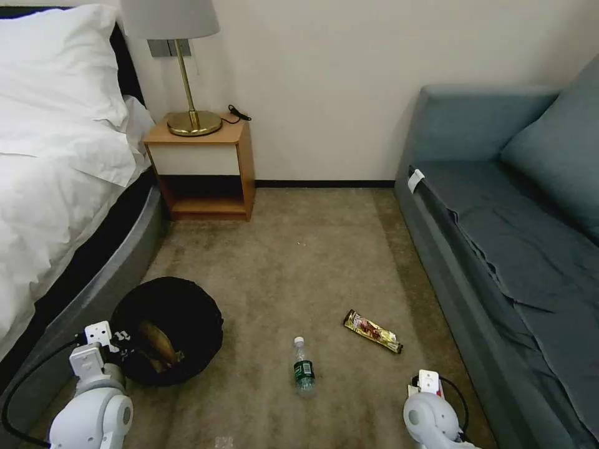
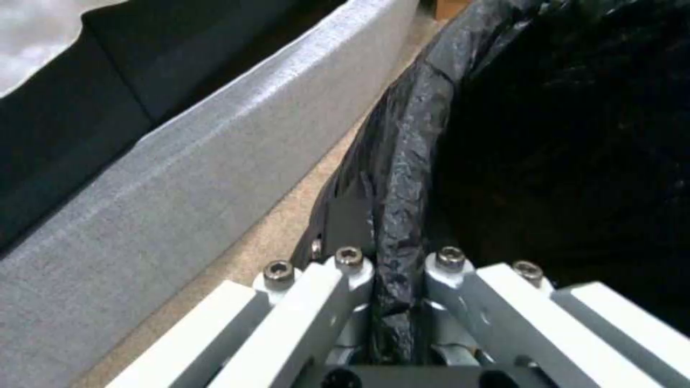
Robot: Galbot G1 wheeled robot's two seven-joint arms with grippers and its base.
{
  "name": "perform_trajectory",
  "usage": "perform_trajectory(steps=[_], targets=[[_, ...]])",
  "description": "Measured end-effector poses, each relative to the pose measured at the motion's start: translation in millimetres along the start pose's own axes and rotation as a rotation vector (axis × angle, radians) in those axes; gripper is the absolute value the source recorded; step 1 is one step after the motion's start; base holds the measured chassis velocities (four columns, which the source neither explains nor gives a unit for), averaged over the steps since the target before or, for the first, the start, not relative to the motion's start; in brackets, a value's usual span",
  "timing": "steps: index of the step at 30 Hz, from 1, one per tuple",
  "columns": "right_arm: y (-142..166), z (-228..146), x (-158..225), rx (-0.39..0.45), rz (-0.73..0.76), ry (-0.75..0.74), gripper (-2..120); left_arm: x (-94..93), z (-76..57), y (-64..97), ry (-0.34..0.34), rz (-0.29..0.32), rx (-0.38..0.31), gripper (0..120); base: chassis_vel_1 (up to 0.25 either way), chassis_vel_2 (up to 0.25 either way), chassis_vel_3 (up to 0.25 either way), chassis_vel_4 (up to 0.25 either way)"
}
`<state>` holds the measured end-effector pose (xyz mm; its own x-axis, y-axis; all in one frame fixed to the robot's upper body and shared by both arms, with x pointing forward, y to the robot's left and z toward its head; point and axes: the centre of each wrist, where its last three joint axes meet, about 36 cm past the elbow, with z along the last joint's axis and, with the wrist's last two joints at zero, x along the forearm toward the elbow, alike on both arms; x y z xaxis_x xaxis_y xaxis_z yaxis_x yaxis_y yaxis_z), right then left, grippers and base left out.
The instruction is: Pick up the trash bin, then pick up the garbage on the floor and place it into the trash bin.
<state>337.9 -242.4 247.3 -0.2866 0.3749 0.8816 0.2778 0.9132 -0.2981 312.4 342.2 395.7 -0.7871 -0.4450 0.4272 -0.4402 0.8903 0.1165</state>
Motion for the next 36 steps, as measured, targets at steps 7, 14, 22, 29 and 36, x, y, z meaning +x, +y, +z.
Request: perform_trajectory(steps=[7, 14, 22, 29, 36], targets=[[0.5, 2.7, -6.4, 0.004, 0.011, -0.007, 17, -1.2, 1.0, 0.2, 0.002, -0.002, 0.001, 2, 0.0, 0.0, 0.0, 0.0], [-9.6, 1.0, -11.1, 0.01, 0.03, -0.026, 0, -2.2, 1.2, 0.1, 0.003, -0.003, 0.002, 2, 0.0, 0.0, 0.0, 0.0], [-30.3, -7.0, -5.6, 0.02, 0.041, -0.074, 0, -3.0, 2.6, 0.2, 0.006, -0.003, 0.001, 2, 0.0, 0.0, 0.0, 0.0], [-40.9, -34.9, 40.5, -0.02, -0.079, -0.217, 0, -2.0, 1.1, -0.7, -0.006, 0.006, -0.004, 2, 0.0, 0.0, 0.0, 0.0], [-29.8, -56.5, 125.9, -0.037, -0.357, -0.397, 0, 6.5, -7.4, -8.0, -0.037, 0.044, -0.007, 2, 0.0, 0.0, 0.0, 0.0]])
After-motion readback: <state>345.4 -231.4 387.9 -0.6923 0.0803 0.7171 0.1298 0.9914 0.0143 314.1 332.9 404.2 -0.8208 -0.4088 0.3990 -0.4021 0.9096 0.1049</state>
